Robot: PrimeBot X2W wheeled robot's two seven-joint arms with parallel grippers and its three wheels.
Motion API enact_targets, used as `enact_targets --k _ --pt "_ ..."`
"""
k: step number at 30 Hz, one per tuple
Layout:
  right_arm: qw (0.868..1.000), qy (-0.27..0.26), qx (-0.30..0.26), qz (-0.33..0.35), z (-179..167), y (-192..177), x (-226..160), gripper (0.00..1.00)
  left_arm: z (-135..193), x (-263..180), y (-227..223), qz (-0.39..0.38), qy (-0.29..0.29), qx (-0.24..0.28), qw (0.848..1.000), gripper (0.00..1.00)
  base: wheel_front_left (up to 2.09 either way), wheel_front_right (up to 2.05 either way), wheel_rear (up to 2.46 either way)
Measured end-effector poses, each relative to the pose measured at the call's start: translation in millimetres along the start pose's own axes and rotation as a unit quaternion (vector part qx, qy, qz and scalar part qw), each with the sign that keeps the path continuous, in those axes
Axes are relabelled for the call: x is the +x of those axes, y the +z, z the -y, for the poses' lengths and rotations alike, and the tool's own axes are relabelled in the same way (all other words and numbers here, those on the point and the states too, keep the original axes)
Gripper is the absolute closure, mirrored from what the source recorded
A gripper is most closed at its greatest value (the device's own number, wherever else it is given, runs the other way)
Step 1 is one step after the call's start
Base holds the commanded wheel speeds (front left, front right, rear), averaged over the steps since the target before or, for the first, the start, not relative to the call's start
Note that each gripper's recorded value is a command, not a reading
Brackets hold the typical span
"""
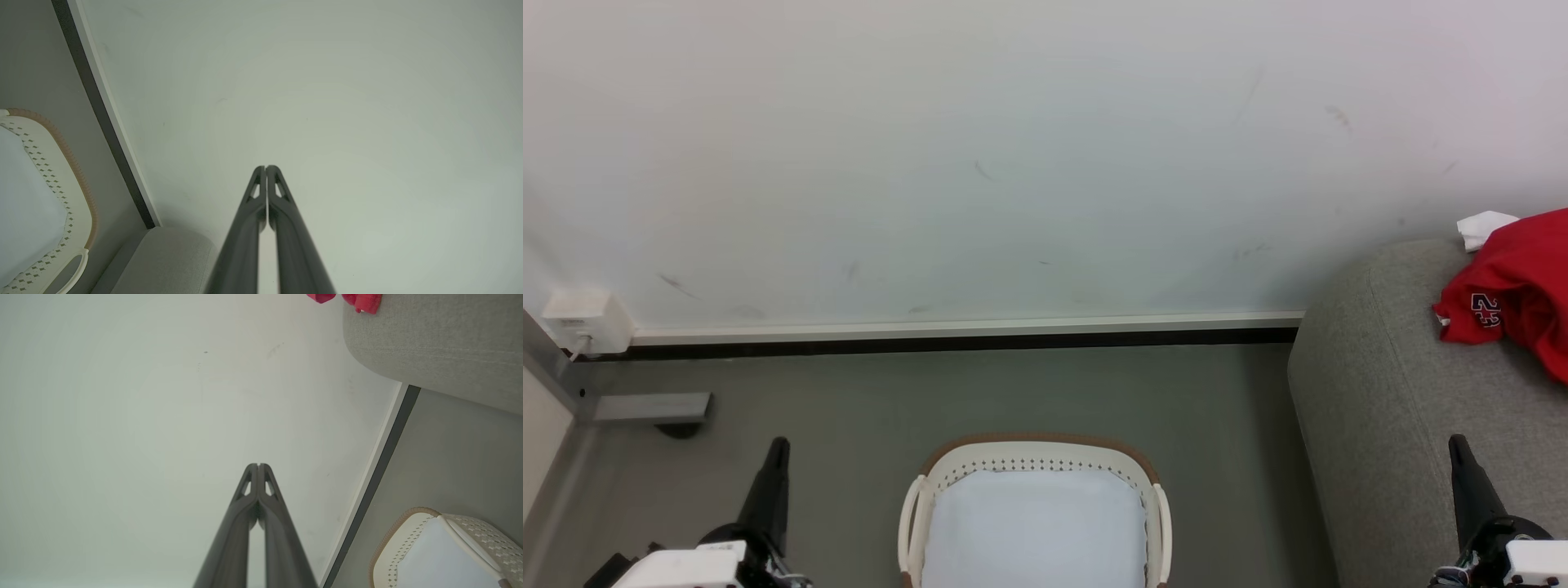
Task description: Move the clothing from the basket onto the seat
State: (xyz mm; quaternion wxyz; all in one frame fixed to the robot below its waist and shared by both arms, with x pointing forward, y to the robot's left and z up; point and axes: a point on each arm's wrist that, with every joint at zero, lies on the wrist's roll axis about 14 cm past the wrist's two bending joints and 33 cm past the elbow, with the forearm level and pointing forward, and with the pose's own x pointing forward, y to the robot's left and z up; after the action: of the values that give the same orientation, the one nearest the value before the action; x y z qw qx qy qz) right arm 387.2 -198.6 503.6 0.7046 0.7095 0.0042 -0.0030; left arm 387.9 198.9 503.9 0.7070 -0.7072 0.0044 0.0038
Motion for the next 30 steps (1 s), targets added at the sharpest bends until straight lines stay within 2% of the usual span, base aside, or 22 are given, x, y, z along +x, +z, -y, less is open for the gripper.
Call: enact_targets --k 30 --pt "1.000 0.000 0.000 0.000 -0.1 0.1 0.0 1.00 0.1 0.0 0.0 0.000 0.000 0.000 1.000 1.00 0.00 0.00 0.00"
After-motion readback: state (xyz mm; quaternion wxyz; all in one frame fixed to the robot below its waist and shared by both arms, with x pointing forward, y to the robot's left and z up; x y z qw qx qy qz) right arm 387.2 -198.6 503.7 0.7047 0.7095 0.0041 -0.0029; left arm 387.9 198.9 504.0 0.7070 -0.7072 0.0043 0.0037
